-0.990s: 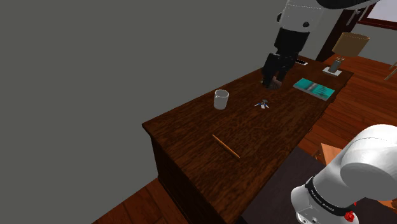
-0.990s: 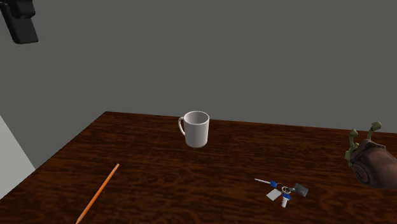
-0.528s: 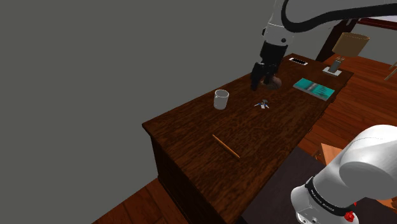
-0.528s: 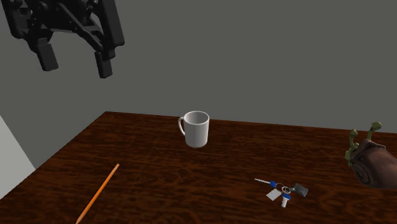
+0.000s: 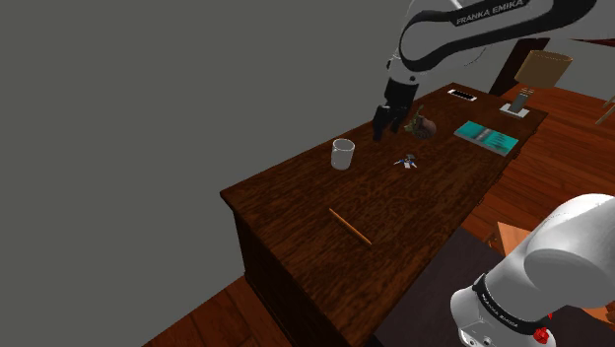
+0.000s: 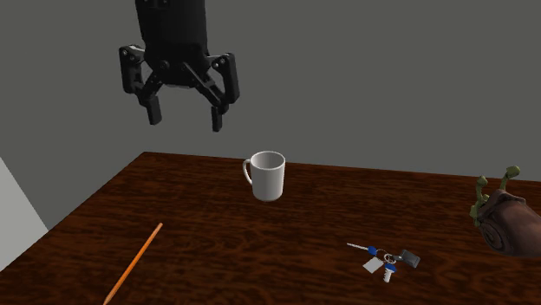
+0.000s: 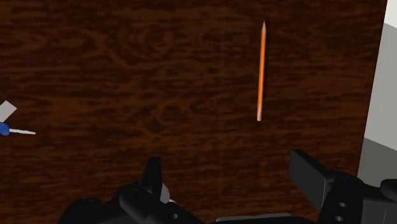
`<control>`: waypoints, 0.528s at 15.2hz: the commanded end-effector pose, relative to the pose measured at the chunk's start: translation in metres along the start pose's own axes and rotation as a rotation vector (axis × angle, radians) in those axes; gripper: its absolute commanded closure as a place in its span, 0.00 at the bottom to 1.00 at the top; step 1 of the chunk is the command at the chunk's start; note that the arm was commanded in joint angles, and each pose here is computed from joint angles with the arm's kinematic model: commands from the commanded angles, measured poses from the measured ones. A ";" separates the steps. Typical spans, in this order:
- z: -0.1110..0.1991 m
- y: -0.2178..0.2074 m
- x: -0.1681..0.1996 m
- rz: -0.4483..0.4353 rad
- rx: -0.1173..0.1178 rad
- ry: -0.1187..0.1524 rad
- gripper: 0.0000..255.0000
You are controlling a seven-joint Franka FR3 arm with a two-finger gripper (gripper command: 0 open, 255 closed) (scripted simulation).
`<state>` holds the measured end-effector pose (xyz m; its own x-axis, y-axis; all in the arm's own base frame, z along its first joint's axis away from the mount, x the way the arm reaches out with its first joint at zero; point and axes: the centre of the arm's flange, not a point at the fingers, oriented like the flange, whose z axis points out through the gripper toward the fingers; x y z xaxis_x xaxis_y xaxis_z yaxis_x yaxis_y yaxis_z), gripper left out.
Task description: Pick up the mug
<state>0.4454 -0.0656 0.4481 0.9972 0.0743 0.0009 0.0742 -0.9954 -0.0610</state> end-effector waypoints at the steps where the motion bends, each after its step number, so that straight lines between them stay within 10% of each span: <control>1: 0.016 0.012 0.017 -0.010 -0.002 0.004 0.00; 8: 0.067 0.058 0.077 -0.043 -0.005 0.015 0.00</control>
<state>0.5182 -0.1055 0.3844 0.9937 0.1107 0.0163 0.1115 -0.9921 -0.0570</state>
